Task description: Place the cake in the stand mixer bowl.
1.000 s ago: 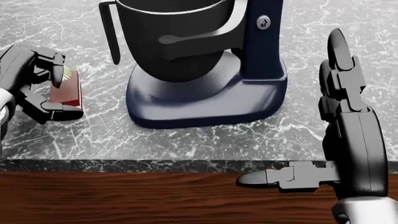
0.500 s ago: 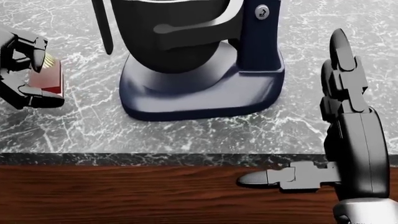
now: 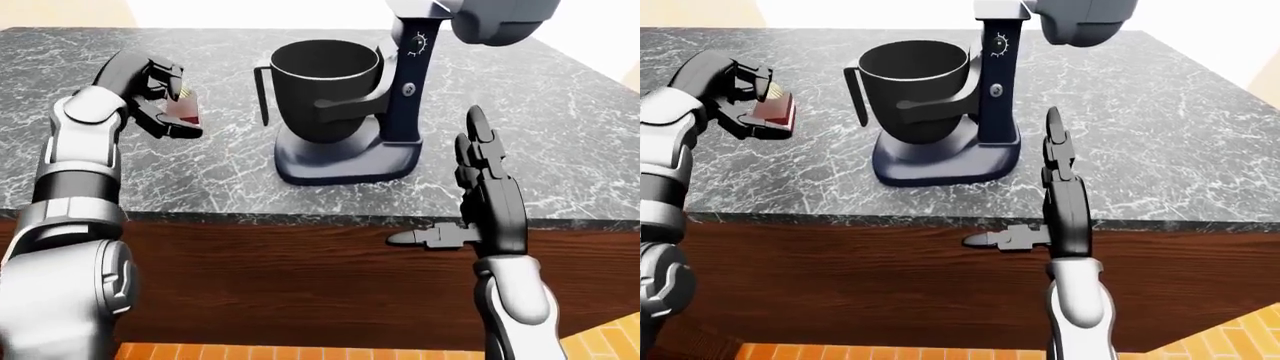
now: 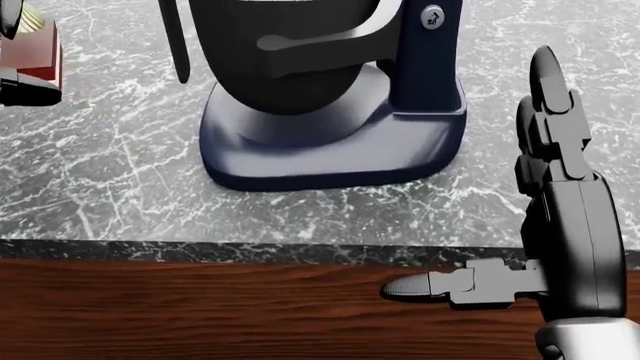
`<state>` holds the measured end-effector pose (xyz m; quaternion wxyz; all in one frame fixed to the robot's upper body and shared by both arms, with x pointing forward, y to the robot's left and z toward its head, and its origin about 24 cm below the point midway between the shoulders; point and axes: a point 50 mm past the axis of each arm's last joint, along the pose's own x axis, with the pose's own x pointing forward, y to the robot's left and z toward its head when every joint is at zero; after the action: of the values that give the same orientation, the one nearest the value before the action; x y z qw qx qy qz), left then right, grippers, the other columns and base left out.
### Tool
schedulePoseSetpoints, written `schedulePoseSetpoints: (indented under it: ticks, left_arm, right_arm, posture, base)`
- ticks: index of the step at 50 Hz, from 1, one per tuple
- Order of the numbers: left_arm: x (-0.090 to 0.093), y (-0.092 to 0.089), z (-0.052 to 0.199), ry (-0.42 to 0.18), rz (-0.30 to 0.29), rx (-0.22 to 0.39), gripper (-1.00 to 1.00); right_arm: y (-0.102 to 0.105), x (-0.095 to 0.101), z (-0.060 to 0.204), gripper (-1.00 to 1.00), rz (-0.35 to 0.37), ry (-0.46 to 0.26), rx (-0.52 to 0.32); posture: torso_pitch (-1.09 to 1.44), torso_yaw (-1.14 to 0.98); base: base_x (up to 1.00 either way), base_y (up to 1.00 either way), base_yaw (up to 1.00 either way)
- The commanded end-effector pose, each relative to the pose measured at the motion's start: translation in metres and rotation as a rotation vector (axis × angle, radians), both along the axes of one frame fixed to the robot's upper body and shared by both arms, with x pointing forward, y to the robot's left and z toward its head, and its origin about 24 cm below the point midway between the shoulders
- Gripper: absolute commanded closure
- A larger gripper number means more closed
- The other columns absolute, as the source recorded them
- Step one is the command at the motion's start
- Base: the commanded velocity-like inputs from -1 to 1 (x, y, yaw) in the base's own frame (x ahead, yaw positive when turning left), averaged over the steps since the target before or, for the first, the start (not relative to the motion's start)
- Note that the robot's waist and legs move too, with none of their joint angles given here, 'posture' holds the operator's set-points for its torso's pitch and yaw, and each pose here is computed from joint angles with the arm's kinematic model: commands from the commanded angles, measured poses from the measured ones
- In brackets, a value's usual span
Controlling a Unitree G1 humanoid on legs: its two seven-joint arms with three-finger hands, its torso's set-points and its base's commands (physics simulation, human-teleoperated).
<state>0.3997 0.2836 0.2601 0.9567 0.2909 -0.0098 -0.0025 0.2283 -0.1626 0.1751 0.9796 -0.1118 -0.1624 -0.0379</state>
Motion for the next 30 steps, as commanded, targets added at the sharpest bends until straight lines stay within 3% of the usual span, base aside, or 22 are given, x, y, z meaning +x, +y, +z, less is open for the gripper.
schedulePoseSetpoints:
  ticks: [1,30]
  left_arm:
    - [-0.005,-0.005,0.041,-0.154,-0.024,0.018,1.00]
    - [-0.012,-0.010,0.096,-0.240,-0.025,0.052,1.00]
  right_arm:
    - [0.001,-0.004,0.013,-1.00,0.002,-0.079,-0.009]
    - [-0.001,-0.010,0.021,-1.00,-0.013,-0.105,-0.027]
  posture:
    - [0.00,0.00]
    - [0.00,0.00]
  base:
    - [0.00,0.00,0.00]
    - [0.00,0.00,0.00]
